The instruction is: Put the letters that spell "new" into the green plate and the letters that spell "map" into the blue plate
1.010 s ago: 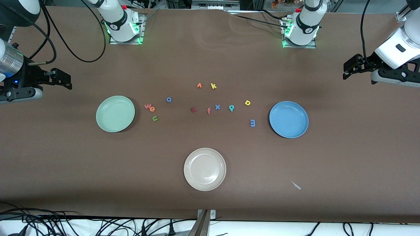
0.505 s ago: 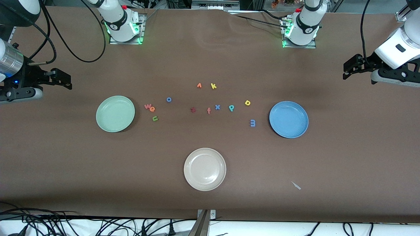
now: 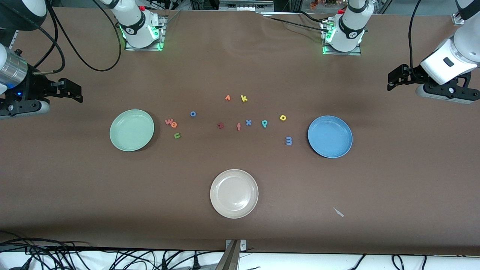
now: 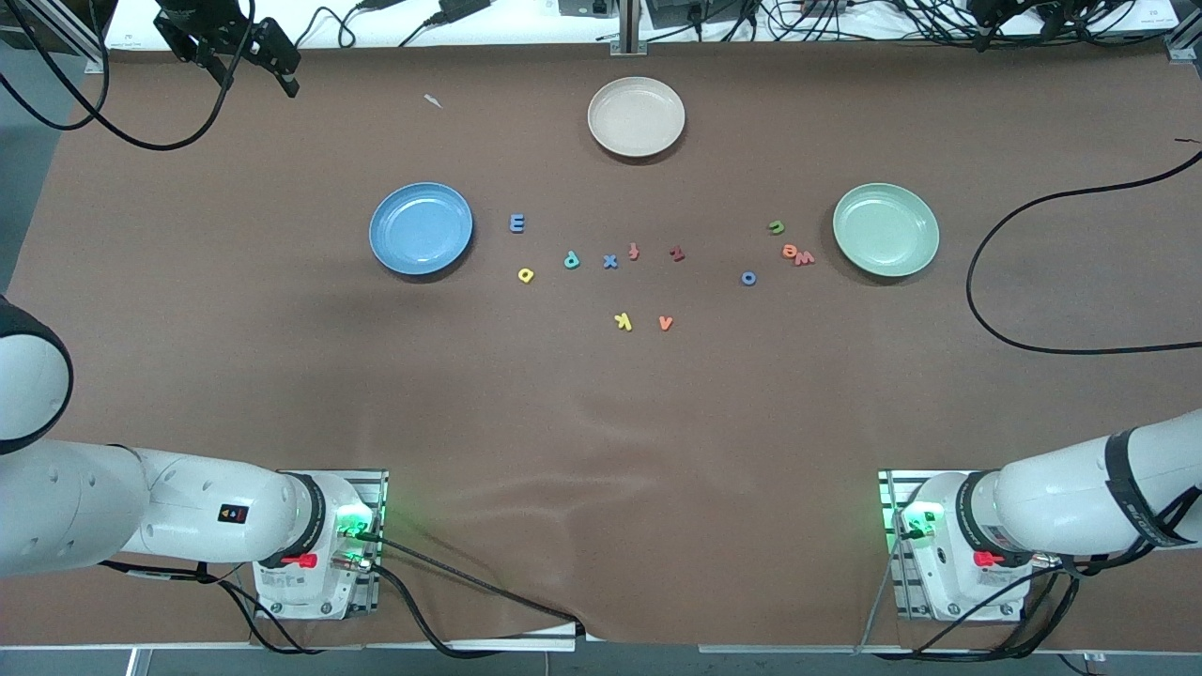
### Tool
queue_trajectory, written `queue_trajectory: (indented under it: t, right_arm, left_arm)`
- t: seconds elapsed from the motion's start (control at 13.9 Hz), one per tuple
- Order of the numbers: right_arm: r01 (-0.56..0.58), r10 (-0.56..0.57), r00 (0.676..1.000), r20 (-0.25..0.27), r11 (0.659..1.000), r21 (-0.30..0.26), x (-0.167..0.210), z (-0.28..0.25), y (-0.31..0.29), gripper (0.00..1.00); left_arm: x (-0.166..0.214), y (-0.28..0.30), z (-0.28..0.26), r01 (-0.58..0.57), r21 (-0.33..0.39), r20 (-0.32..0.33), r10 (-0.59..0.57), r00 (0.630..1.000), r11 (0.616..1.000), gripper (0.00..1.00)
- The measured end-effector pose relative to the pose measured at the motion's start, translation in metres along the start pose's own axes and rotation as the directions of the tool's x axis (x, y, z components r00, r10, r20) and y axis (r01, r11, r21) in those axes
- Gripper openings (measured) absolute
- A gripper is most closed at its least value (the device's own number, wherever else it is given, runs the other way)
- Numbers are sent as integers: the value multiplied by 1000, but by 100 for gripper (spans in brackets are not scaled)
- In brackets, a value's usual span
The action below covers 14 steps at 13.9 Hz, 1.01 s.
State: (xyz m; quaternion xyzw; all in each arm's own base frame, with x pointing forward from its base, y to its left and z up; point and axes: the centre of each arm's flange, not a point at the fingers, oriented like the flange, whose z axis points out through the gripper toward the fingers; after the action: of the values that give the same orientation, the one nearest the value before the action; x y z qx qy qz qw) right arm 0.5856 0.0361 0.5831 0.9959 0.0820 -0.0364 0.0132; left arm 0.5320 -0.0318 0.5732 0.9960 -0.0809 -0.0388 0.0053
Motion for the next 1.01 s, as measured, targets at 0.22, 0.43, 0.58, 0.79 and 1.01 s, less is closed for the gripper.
queue_trajectory:
  t: [0.22,0.43,0.58,0.79,1.01]
  right_arm:
    - [1,-1,1000,-1,1000,0,0,0,-1,100]
    - [1,-1,1000,-5,1000,-1,1,0,-1,100]
    - [2,-2,1000,-5,1000,-1,1,0,-1,100]
    - [8,-8,1000,-6,1000,-1,1,-1,-4,100]
    - [15,-15,1000,-6,1000,-2,2,-1,-9,100]
  left_arm:
    - [5,0,-3,-1,4,-34,1,999,1000,100]
    - [6,0,-3,-1,4,-37,1,999,1000,100]
    - [7,0,-2,-1,4,-35,1,999,1000,100]
    - [7,0,-2,-2,4,-34,2,999,1000,100]
    - [7,1,-2,-2,4,-34,2,999,1000,100]
